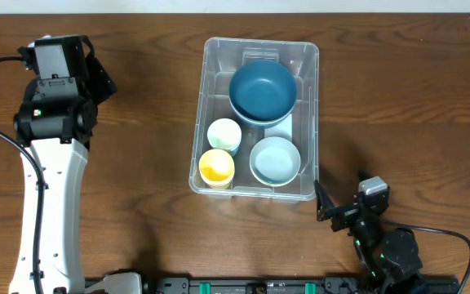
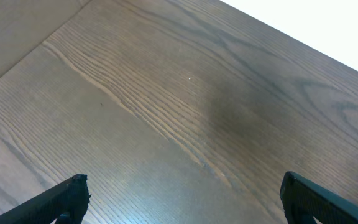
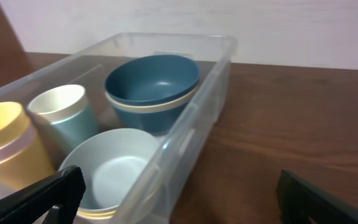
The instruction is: Pack container
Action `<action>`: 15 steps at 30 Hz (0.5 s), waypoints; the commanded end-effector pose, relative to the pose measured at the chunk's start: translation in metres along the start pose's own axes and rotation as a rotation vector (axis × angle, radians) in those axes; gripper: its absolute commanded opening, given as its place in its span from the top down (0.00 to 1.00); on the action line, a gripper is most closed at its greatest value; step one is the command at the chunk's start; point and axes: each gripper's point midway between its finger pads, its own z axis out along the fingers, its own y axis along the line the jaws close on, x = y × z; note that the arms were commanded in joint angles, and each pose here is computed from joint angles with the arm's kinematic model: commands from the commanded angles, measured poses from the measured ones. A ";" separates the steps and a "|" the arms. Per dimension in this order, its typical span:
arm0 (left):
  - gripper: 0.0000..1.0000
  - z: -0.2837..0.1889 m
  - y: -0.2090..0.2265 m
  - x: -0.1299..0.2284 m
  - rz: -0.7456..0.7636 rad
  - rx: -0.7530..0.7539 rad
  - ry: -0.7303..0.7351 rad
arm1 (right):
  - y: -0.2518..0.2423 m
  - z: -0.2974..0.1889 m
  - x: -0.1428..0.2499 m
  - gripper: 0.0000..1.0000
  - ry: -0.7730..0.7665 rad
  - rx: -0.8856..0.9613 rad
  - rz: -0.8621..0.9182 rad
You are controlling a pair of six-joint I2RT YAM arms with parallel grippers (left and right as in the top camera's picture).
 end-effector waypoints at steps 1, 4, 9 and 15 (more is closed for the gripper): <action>0.02 -0.003 0.005 -0.006 0.002 -0.018 -0.018 | -0.020 0.000 -0.001 0.01 -0.014 0.113 -0.010; 0.02 -0.003 0.005 -0.006 0.001 -0.018 -0.018 | -0.025 -0.001 -0.002 0.01 -0.020 0.140 -0.008; 0.02 -0.003 0.005 -0.006 0.001 -0.018 -0.018 | -0.029 -0.001 -0.002 0.01 -0.021 0.154 -0.006; 0.02 -0.003 0.005 -0.006 0.001 -0.018 -0.018 | -0.037 -0.002 -0.003 0.01 -0.025 0.189 0.000</action>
